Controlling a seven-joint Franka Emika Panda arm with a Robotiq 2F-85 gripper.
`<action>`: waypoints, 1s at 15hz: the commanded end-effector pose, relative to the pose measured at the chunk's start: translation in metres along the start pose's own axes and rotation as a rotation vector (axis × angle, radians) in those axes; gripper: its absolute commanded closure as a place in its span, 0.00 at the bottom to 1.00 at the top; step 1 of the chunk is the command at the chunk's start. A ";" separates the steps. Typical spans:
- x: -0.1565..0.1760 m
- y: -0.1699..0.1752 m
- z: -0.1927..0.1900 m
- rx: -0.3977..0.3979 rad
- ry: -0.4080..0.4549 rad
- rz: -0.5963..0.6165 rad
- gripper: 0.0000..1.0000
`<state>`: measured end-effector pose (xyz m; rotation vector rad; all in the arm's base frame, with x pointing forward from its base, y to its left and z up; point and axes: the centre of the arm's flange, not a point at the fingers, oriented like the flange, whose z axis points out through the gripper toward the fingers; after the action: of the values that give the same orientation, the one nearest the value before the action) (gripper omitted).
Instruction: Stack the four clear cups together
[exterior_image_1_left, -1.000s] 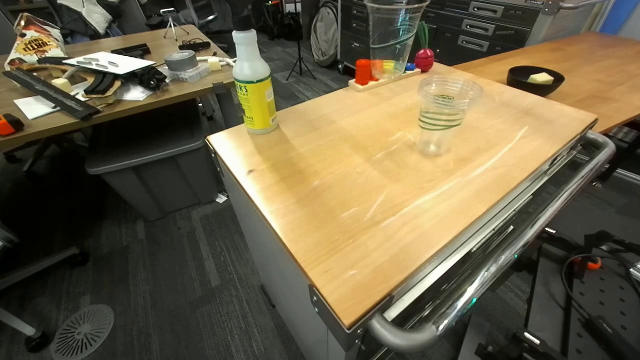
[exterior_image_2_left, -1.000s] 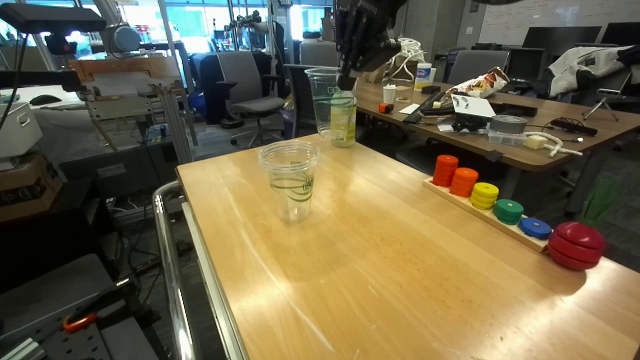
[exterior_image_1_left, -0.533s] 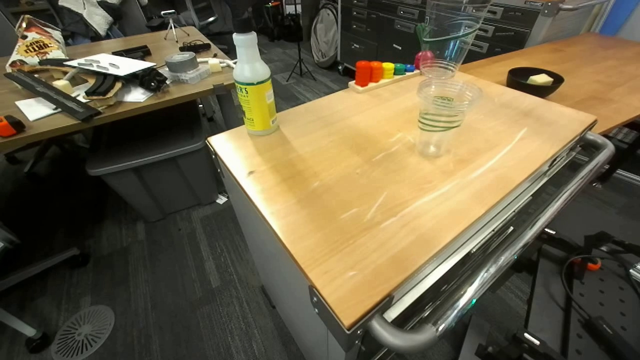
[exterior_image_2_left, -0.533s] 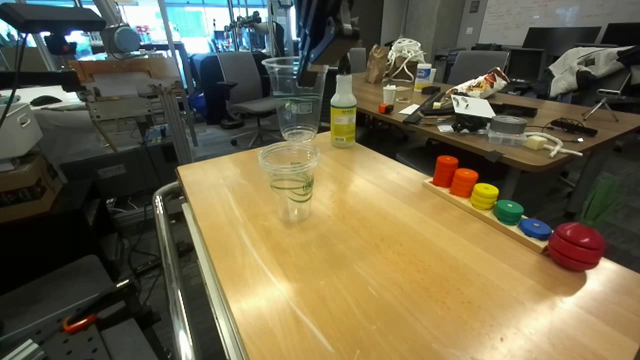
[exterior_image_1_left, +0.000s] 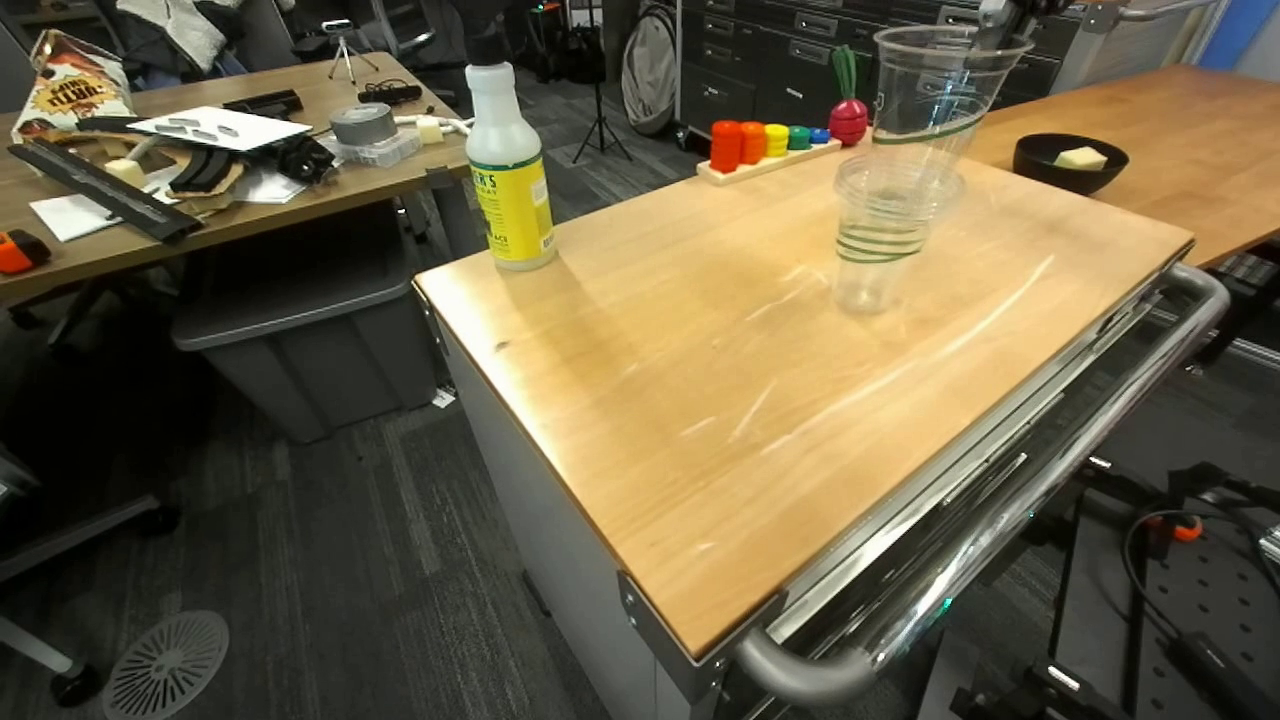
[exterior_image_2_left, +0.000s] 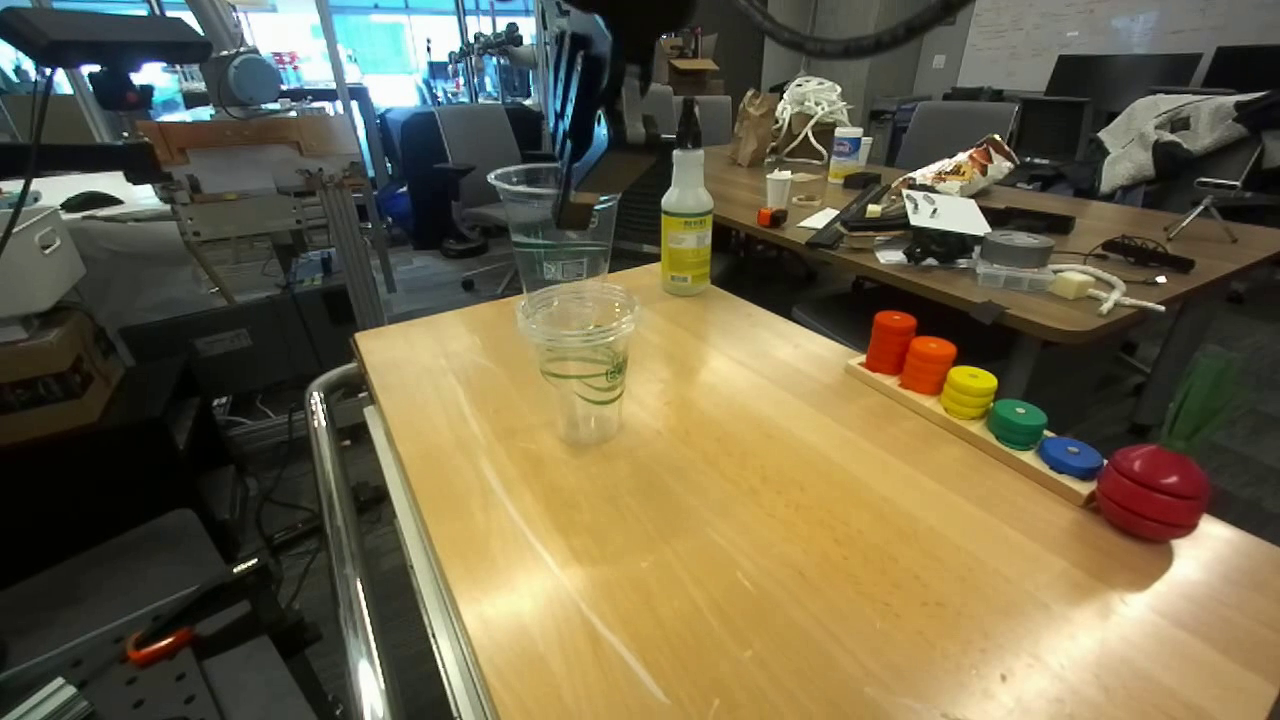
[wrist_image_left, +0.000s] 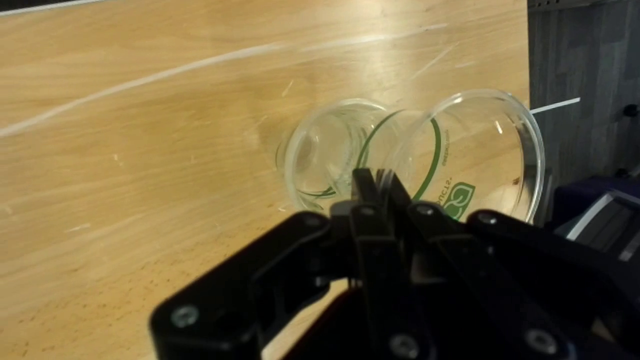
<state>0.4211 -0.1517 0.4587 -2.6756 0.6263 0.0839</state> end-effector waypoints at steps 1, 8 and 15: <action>0.003 0.004 0.011 -0.065 0.055 0.053 0.98; 0.010 0.009 0.026 -0.105 0.072 0.061 0.47; -0.011 0.005 0.006 -0.285 0.093 0.182 0.00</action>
<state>0.4249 -0.1591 0.4288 -2.8122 0.8084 0.0989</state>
